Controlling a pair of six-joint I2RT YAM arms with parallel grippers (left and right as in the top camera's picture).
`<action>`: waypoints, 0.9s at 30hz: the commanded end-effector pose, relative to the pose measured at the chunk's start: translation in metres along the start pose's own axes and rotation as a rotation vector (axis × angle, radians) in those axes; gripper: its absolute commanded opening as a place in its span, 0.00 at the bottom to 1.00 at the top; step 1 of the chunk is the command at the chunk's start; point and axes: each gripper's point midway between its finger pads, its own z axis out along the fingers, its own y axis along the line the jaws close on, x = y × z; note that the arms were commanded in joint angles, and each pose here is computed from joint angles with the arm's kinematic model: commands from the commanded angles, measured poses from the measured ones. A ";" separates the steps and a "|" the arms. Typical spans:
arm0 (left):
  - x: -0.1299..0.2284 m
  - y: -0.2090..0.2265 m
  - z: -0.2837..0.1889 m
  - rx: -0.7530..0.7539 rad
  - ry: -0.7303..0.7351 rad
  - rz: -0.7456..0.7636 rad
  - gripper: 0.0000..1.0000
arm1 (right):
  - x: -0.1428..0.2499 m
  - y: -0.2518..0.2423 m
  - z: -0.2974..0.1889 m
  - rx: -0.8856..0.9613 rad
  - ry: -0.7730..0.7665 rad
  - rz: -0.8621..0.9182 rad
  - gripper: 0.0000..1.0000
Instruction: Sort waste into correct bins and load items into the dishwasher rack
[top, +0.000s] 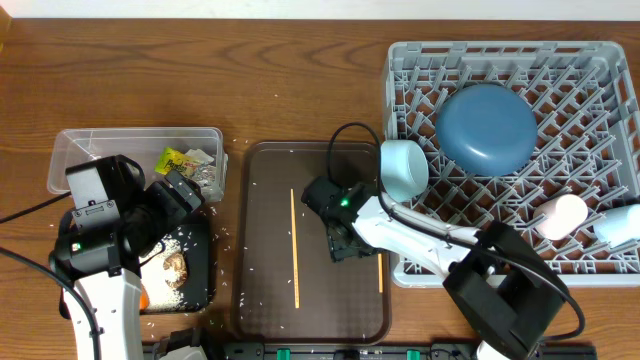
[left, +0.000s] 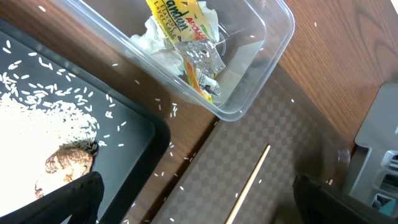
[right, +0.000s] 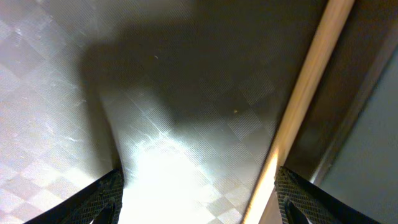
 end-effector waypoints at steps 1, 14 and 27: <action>-0.008 -0.002 -0.007 0.000 -0.033 0.020 0.98 | 0.013 -0.012 0.020 0.039 0.049 0.025 0.76; -0.008 -0.002 -0.007 0.000 -0.033 0.020 0.98 | 0.014 -0.024 0.020 0.070 0.067 0.177 0.75; -0.008 -0.002 -0.007 0.000 -0.034 0.020 0.98 | -0.005 0.008 0.020 -0.077 0.004 0.083 0.81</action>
